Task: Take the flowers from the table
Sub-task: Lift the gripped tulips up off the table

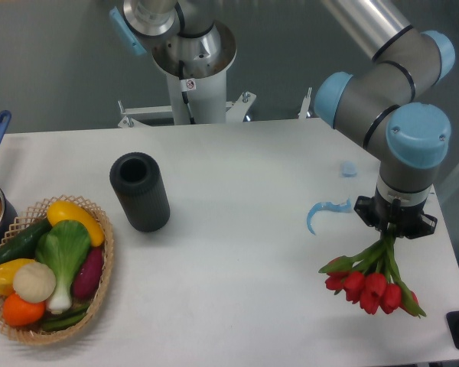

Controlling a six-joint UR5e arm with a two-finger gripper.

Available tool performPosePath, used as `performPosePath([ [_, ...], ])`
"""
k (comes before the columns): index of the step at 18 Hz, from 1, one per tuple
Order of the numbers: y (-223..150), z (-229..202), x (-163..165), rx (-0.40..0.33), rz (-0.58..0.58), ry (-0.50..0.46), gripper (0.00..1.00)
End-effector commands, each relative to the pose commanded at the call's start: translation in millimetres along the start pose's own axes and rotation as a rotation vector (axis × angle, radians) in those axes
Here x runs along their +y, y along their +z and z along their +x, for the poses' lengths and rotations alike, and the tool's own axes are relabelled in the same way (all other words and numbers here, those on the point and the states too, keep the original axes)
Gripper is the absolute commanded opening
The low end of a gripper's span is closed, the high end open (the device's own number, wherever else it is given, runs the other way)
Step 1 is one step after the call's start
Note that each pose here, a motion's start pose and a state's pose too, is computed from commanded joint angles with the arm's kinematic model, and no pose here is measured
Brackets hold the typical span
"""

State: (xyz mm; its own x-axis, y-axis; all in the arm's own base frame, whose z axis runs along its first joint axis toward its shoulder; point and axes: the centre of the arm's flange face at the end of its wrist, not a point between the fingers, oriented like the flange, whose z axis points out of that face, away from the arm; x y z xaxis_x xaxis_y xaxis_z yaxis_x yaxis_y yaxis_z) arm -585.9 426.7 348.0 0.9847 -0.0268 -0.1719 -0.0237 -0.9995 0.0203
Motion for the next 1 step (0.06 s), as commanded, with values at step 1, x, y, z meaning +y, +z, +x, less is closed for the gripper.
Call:
performPosePath([
  [1, 0.6, 0.2, 0.2, -0.001, -0.001, 0.0, 0.03],
])
